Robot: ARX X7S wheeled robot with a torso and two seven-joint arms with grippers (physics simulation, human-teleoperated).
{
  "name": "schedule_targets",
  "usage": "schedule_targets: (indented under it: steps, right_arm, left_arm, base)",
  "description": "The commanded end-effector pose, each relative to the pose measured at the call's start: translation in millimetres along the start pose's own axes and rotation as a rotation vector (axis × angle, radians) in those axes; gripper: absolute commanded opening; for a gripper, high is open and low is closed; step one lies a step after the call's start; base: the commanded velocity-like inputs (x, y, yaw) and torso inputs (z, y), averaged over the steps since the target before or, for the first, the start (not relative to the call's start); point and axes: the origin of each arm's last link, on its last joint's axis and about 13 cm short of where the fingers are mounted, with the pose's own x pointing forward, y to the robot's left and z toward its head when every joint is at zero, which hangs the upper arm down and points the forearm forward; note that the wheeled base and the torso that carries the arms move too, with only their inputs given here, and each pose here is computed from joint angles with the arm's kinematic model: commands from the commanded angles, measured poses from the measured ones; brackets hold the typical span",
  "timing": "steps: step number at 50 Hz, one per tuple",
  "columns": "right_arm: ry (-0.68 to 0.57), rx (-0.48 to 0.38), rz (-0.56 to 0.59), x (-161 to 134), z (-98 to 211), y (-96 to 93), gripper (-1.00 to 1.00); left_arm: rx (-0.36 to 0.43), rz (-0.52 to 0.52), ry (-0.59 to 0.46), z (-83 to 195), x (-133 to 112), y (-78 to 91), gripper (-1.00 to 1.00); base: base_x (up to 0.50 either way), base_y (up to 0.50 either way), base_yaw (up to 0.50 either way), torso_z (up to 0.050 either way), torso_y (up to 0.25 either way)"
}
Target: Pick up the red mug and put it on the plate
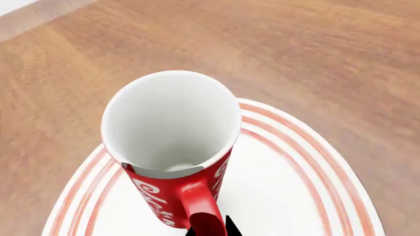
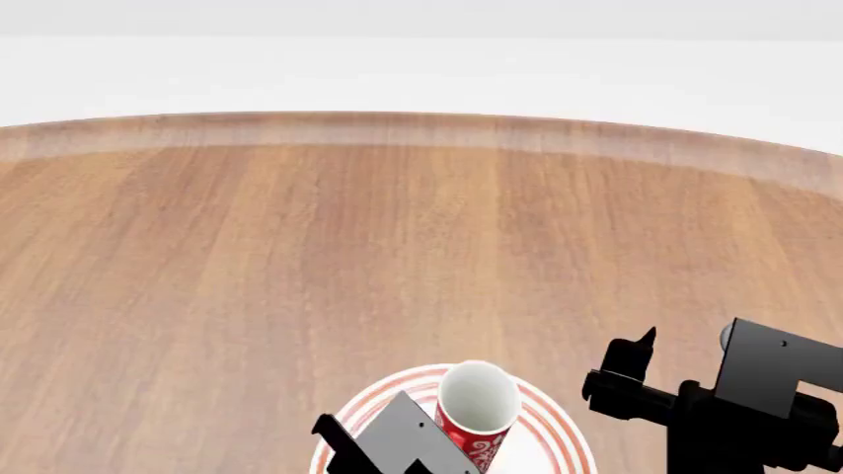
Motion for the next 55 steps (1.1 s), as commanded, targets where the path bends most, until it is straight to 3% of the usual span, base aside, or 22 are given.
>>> schedule_targets:
  steps: [1, 12, 26, 27, 55]
  right_arm:
    - [-0.001, 0.019, 0.008, 1.8, -1.4, 0.8, 1.0]
    - [0.003, 0.019, 0.009, 3.0, -4.7, 1.0, 1.0]
    - [0.004, 0.024, 0.01, 2.4, -7.8, -0.4, 1.0]
    - [0.005, 0.024, 0.01, 2.6, -8.2, -0.3, 1.0]
    - [0.016, 0.022, 0.02, 6.7, -11.2, 5.0, 1.0]
  left_arm:
    - [-0.01, -0.013, -0.007, 5.0, 2.7, 0.3, -1.0]
    - [-0.089, -0.066, 0.036, -0.5, 1.6, 3.0, -1.0]
    - [-0.13, -0.084, 0.06, -4.1, 0.9, 4.1, -1.0]
    - [-0.146, -0.07, 0.055, -3.4, 0.9, 4.9, 1.0]
    - [-0.107, -0.099, 0.048, 3.2, 0.7, 9.0, 1.0]
  base:
    - [0.0, 0.0, 0.0, 0.0, 0.0]
    - [0.0, 0.0, 0.0, 0.0, 0.0]
    - [0.0, 0.0, 0.0, 0.0, 0.0]
    - [0.0, 0.0, 0.0, 0.0, 0.0]
    - [0.0, 0.0, 0.0, 0.0, 0.0]
